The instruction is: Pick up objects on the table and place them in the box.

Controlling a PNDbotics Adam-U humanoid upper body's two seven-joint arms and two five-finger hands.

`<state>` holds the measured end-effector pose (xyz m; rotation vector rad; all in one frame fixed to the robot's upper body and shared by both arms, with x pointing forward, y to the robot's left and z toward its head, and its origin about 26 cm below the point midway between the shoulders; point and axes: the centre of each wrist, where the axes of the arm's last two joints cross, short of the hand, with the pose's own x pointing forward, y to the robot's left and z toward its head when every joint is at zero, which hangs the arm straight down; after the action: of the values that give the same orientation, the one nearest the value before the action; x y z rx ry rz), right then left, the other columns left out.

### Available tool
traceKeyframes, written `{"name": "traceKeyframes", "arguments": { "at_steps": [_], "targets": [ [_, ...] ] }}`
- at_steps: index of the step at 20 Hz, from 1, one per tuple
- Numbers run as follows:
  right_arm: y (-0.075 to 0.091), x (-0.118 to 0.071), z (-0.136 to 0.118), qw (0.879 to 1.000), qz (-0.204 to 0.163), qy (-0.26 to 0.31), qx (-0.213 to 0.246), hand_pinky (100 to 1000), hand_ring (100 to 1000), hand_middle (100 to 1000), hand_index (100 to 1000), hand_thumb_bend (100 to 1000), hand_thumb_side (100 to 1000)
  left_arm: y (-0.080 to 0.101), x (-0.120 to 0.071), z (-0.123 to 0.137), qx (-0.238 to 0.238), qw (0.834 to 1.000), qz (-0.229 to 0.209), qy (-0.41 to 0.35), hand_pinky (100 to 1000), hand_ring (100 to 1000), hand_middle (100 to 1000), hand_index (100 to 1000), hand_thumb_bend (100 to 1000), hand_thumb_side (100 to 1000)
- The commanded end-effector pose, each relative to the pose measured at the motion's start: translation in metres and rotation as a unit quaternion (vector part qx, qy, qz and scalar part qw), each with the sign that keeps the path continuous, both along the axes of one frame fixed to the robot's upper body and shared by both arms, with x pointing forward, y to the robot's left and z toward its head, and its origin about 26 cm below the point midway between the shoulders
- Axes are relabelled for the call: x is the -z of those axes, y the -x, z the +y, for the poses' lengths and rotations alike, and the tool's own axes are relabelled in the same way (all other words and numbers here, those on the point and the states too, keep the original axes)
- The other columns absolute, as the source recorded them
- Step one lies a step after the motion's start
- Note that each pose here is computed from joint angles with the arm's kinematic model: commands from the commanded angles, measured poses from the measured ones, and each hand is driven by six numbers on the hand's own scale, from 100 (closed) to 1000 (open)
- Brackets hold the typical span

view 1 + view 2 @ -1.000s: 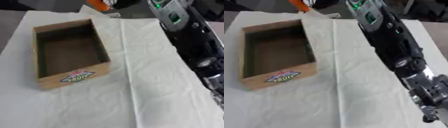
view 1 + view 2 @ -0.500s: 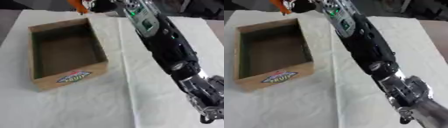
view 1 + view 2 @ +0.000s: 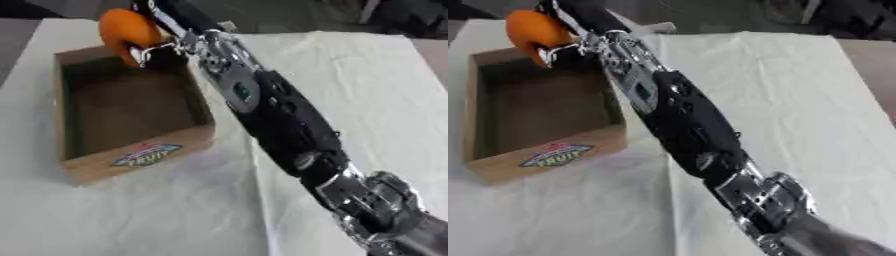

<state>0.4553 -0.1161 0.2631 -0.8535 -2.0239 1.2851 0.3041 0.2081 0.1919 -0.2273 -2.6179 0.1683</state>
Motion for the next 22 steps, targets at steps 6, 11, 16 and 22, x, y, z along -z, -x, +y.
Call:
{"name": "traceKeyframes", "arguments": {
  "at_steps": [6, 11, 16, 22],
  "targets": [
    [-0.007, 0.027, 0.011, 0.996, 0.029, 0.079, 0.010, 803, 792, 451, 701, 100, 198, 0.002, -0.008, -0.003, 0.010, 1.000, -0.014, 0.002, 413, 515, 633, 699, 100, 950],
    [-0.010, 0.041, 0.015, 0.990, 0.060, 0.126, 0.024, 824, 841, 559, 778, 100, 200, 0.002, -0.008, -0.004, 0.012, 1.000, -0.014, 0.002, 413, 515, 633, 700, 100, 947],
    [-0.014, 0.048, 0.016, 0.981, 0.086, 0.175, 0.023, 862, 887, 648, 878, 100, 210, 0.002, -0.009, -0.004, 0.014, 1.000, -0.017, 0.001, 413, 515, 632, 700, 100, 947],
    [-0.011, 0.030, 0.015, 0.978, 0.098, 0.182, 0.005, 922, 968, 821, 998, 100, 880, 0.002, -0.009, -0.004, 0.013, 1.000, -0.017, 0.002, 413, 514, 630, 699, 100, 947]
  ]
}}
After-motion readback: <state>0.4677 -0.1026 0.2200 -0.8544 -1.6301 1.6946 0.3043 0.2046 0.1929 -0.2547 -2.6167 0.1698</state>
